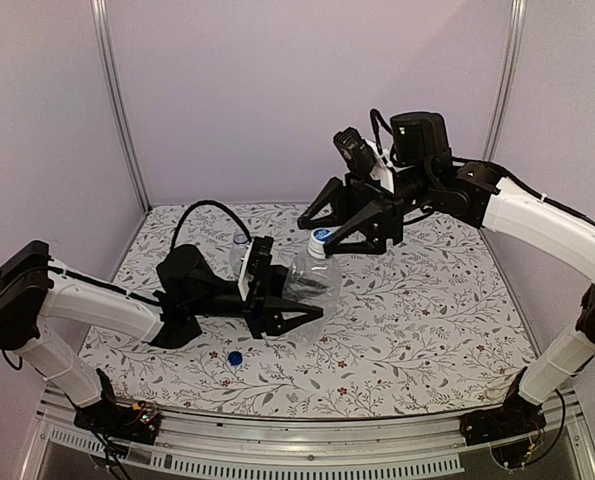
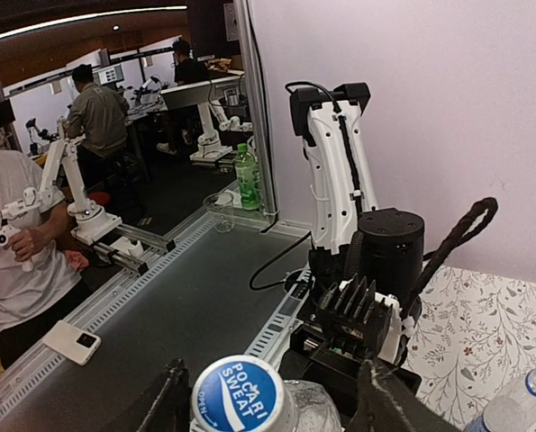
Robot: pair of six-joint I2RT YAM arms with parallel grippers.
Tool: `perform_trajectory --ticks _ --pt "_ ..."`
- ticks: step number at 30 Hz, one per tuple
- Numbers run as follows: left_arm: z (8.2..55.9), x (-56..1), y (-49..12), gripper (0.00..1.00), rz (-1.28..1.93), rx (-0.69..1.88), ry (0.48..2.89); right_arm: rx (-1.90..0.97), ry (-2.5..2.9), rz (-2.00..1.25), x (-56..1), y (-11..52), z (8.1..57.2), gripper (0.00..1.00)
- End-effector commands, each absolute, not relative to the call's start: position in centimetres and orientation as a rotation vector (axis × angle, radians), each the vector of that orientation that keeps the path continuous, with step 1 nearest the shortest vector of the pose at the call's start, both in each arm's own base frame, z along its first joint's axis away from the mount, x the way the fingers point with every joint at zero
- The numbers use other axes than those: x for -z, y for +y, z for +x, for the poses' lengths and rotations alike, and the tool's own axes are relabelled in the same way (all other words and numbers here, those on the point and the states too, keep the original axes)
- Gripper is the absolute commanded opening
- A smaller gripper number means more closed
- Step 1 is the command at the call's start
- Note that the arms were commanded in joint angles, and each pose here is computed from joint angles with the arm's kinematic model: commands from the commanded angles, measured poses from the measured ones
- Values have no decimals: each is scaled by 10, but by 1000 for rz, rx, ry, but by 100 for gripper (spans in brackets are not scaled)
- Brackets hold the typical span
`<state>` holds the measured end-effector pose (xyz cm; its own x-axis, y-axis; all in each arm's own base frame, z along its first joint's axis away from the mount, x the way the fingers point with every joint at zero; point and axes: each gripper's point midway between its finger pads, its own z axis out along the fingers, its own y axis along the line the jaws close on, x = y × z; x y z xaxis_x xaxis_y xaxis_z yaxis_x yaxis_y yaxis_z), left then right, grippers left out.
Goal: Unscrew the bottle caps
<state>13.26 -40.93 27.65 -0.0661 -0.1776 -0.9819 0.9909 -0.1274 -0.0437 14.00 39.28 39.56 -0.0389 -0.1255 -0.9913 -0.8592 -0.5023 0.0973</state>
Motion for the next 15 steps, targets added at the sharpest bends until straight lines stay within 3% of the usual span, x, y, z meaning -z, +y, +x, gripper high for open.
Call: perform_trajectory --ticks 1,4,7,15 --pt "137 -291 -406 38 1101 1385 998 -1537 1099 -1599 -402 389 152 74" --pt "149 -290 -406 40 1057 1338 1048 -1487 1133 -1557 -406 388 158 89" --pt "161 -288 -406 40 1007 1296 1097 -1441 1174 -1492 -414 387 164 97" --pt "193 -286 -400 39 854 1167 1210 -1297 1315 -1228 -437 379 193 99"
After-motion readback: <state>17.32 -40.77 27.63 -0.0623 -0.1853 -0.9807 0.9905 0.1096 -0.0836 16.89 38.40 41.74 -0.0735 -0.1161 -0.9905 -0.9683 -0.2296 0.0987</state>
